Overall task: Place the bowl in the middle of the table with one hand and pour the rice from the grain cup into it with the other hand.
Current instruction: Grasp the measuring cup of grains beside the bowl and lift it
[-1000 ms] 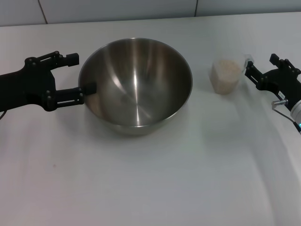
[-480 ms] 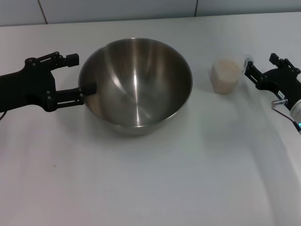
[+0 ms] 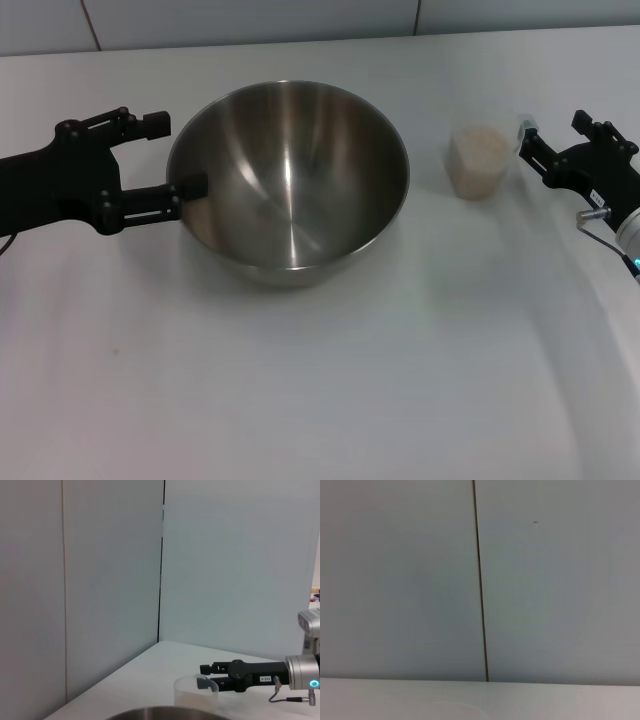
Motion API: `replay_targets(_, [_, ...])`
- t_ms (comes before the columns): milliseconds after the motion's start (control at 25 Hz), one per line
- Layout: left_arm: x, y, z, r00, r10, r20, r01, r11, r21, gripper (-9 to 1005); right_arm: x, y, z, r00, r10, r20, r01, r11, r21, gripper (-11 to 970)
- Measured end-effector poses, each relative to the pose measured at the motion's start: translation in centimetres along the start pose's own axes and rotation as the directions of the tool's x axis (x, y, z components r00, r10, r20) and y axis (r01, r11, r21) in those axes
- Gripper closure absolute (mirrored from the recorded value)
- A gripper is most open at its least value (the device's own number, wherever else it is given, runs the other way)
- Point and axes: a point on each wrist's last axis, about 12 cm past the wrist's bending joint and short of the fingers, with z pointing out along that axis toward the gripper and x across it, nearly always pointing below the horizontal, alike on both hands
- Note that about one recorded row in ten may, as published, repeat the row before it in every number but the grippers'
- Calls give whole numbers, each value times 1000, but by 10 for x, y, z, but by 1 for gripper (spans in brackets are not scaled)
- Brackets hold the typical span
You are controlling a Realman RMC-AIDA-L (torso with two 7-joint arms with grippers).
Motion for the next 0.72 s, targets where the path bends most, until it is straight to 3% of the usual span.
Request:
replay_targets(360, [-1,0,0,1000,2,3,-2,1000,0,153,0,0,0,1000,-25,0,25,1000,2,237])
replay_targets(720, [-1,1,0,1000,2,2,-2,1000,-1,154,0,0,0,997,-74,0,74,997,2,501])
